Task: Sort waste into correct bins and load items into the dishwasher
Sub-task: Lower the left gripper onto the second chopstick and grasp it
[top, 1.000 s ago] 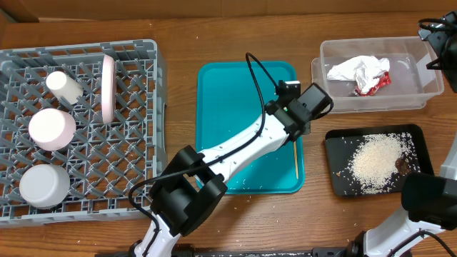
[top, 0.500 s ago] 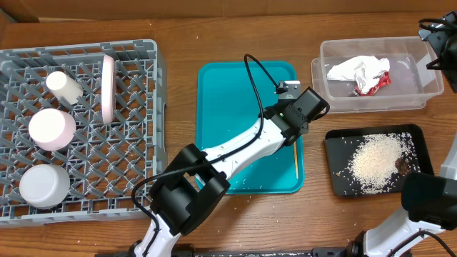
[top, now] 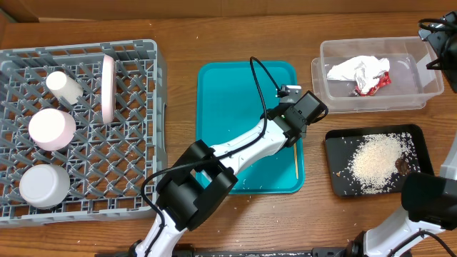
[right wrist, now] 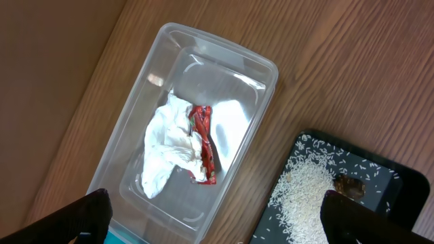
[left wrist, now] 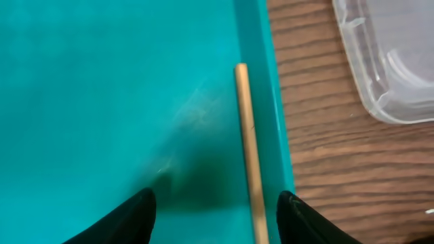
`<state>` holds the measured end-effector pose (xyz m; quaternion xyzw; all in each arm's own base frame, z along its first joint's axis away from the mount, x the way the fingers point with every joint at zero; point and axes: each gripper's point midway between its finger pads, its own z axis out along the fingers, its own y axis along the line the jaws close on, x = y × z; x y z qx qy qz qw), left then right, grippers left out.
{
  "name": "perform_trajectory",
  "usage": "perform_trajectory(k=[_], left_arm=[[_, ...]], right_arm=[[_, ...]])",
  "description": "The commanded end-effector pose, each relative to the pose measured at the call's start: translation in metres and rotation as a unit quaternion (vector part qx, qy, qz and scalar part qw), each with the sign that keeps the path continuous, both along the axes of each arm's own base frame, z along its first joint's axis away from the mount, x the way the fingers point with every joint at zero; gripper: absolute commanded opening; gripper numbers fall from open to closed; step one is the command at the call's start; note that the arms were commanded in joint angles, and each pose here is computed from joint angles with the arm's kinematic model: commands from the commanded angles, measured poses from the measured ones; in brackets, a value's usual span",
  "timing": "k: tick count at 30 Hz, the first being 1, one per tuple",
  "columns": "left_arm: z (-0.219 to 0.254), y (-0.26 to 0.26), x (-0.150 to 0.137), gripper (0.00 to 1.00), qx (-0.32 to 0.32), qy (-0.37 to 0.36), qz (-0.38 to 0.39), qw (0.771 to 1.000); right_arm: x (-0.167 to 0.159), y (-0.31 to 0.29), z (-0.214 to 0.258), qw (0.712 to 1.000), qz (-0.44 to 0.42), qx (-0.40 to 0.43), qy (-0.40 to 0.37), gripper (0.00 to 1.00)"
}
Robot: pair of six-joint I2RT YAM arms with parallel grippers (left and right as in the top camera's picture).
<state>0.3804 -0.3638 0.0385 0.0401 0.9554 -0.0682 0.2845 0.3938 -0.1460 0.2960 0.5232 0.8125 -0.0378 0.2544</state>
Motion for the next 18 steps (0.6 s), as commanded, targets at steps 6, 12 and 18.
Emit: perform_trajectory(k=[6, 12, 18], left_arm=[[-0.032, -0.008, -0.013, 0.61, 0.011, 0.03, -0.027, 0.999], [-0.034, -0.007, -0.012, 0.6, 0.013, 0.03, -0.025, 0.999], [-0.045, -0.005, -0.014, 0.55, 0.022, 0.039, -0.026, 0.999]], right_arm=[[-0.002, -0.001, 0.011, 1.0, -0.003, -0.008, -0.015, 1.0], [-0.002, -0.001, 0.011, 1.0, -0.003, -0.008, -0.015, 1.0], [-0.002, -0.001, 0.011, 1.0, -0.003, -0.008, -0.015, 1.0]])
